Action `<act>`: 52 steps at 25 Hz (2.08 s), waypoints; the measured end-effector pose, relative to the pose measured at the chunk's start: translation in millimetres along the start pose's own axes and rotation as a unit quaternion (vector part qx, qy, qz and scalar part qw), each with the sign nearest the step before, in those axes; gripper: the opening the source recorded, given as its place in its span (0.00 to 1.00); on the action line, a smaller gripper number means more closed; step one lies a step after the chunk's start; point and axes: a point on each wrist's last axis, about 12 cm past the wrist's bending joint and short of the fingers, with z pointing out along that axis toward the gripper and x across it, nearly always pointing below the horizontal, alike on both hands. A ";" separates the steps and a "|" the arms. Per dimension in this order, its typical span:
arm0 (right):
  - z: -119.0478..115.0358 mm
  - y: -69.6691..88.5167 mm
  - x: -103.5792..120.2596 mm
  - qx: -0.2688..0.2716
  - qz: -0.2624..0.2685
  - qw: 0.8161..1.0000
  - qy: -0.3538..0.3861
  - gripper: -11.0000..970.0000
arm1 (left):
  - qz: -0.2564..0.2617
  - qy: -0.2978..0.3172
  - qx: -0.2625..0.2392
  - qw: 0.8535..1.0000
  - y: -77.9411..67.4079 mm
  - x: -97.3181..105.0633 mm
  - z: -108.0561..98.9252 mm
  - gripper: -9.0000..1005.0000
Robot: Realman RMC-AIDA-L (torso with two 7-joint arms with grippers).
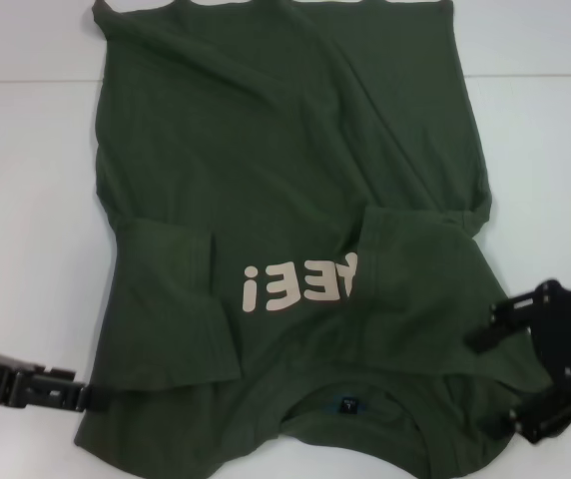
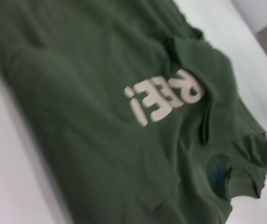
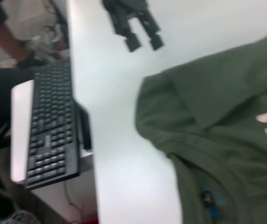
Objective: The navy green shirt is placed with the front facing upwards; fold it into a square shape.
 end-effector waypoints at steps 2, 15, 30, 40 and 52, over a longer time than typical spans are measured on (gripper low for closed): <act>1.1 3.5 0.7 -0.013 -0.012 1.000 -0.001 0.95 | -0.020 0.009 -0.007 1.000 1.5 2.0 -0.2 0.93; -2.5 1.6 -8.5 -0.017 -0.040 0.999 0.014 0.95 | -0.138 0.076 -0.053 0.986 -4.8 2.9 8.5 0.93; 6.4 3.7 -14.1 -0.033 -0.063 0.997 0.031 0.95 | -0.148 0.088 -0.091 0.981 -7.1 0.6 20.3 0.93; 5.4 3.0 -14.6 -0.031 -0.063 0.997 0.028 0.95 | -0.148 0.102 -0.078 0.981 -9.3 -0.7 30.2 0.92; 6.5 3.0 -15.0 -0.032 -0.062 0.997 0.025 0.95 | -0.141 0.100 -0.082 0.982 -8.2 -5.4 36.6 0.91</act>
